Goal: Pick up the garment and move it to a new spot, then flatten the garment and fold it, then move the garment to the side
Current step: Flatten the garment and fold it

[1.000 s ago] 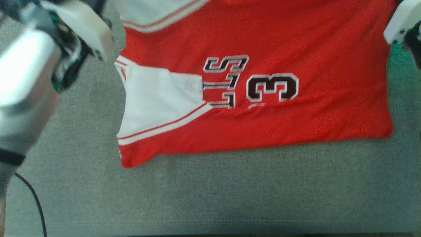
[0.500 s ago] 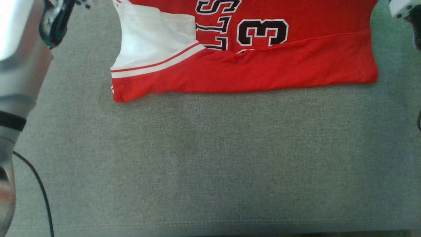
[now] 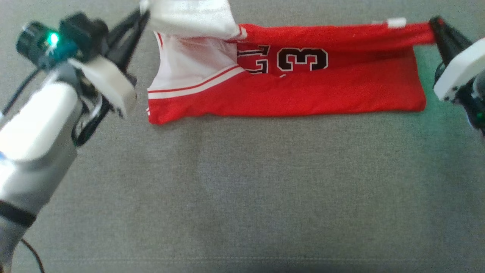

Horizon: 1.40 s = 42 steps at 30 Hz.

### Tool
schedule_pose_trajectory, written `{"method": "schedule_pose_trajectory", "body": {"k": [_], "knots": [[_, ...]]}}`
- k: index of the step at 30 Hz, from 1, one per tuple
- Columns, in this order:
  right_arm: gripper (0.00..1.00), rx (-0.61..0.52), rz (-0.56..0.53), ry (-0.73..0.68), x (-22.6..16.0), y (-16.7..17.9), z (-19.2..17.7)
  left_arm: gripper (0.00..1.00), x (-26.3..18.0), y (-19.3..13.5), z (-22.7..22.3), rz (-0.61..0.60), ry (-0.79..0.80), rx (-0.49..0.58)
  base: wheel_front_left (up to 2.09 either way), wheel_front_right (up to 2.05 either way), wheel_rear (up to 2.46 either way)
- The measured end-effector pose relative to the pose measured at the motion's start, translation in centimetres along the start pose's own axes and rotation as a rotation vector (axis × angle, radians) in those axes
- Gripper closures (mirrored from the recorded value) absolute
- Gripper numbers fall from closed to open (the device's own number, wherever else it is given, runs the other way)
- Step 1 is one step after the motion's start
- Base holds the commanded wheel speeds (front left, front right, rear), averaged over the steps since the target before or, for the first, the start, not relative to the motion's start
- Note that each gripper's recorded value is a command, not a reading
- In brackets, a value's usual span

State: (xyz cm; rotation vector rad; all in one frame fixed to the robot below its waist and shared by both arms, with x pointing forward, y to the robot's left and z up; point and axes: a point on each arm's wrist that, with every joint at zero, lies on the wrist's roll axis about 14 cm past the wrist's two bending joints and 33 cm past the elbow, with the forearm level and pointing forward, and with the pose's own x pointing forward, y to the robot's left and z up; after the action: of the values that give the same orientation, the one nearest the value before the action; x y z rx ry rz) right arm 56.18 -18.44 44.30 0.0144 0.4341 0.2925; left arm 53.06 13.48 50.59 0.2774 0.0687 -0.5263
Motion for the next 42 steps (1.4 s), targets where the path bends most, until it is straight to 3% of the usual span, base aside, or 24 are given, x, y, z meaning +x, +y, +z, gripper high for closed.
{"method": "schedule_pose_trajectory", "body": {"k": [10, 26, 27, 28, 29, 30, 31, 36, 42], "knots": [[1.0, -0.06, 0.066, 0.242, -3.3, 1.0, -4.9, 1.0, -5.7, -5.0, -4.4, -0.143, 0.197, -0.01, 0.0, 0.0, 0.0], [1.0, -0.093, 0.069, 0.43, -6.4, 0.7, -8.4, 1.0, -6.0, -6.7, -5.9, -0.155, 0.236, 0.018, 0.0, 0.0, 0.0], [0.25, -0.108, 0.069, 0.435, -6.6, 0.7, -8.5, 1.0, -6.1, -6.9, -6.1, -0.152, 0.236, 0.014, 0.0, 0.0, 0.0], [0.0, -0.112, 0.066, 0.438, -6.7, 0.7, -8.6, 1.0, -6.3, -7.0, -6.3, -0.145, 0.24, 0.01, 0.0, 0.0, 0.0], [0.0, -0.108, 0.062, 0.436, -6.9, 0.6, -8.5, 0.57, -6.4, -7.1, -6.5, -0.135, 0.239, 0.007, 0.0, 0.0, 0.0], [0.0, -0.104, 0.058, 0.432, -7.1, 0.6, -8.4, 0.07, -6.5, -7.1, -6.6, -0.123, 0.235, 0.001, 0.0, 0.0, 0.0], [0.0, -0.099, 0.055, 0.424, -7.3, 0.5, -8.1, 0.0, -6.6, -7.2, -6.7, -0.111, 0.229, -0.008, 0.0, 0.0, 0.0], [0.0, -0.056, 0.031, 0.304, -8.1, 0.2, -5.4, 0.0, -6.4, -5.6, -4.4, 0.035, 0.13, -0.096, 0.0, 0.0, 0.0], [0.0, 0.107, 0.033, -0.07, -8.6, 1.3, 2.2, 0.0, -6.2, -1.2, 2.9, 0.286, -0.117, -0.239, 0.0, 0.0, 0.0]]}}
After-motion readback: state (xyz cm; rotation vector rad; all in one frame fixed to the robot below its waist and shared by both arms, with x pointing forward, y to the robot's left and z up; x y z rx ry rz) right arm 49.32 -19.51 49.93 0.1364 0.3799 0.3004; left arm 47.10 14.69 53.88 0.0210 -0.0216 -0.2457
